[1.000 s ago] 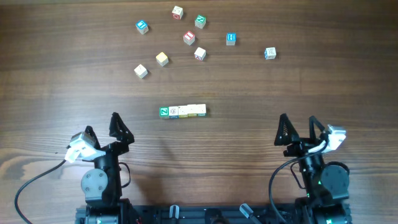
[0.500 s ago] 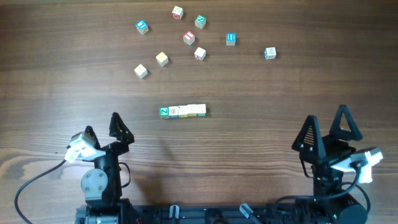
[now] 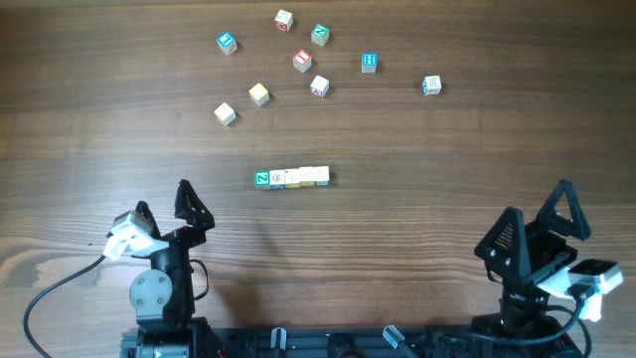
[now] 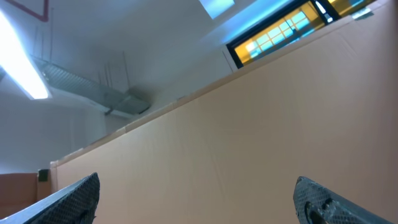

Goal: Form a horizontal line

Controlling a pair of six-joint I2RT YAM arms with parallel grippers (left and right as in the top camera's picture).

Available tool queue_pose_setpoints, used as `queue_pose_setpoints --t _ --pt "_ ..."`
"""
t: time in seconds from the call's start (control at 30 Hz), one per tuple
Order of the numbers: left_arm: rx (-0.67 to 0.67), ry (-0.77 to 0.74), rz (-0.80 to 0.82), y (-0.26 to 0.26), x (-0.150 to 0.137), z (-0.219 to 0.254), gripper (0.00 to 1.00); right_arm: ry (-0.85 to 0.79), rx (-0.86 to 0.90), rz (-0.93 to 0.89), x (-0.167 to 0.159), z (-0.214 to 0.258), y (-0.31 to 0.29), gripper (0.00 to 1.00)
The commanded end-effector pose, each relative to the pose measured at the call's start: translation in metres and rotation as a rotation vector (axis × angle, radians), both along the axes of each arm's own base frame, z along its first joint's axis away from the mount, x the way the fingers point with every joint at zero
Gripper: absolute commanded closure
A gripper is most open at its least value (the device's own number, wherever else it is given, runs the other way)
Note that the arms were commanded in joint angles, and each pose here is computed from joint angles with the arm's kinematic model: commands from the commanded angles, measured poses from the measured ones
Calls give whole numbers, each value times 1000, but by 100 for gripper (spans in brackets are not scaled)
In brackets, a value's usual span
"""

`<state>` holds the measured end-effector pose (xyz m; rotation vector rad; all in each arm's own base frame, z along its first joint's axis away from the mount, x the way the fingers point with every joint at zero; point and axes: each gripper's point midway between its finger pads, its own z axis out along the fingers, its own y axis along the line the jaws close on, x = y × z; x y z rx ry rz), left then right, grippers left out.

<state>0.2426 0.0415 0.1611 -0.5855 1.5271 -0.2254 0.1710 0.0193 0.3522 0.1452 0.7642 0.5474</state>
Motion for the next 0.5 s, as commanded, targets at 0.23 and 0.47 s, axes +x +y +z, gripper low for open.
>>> queue_pose_setpoints --t 0.23,0.47 --pt "3 -3 14 3 -1 0 0 557 -78 -3 67 -119 9 0" --pt "3 -3 14 3 -1 0 0 787 -114 9 74 -175 12 0"
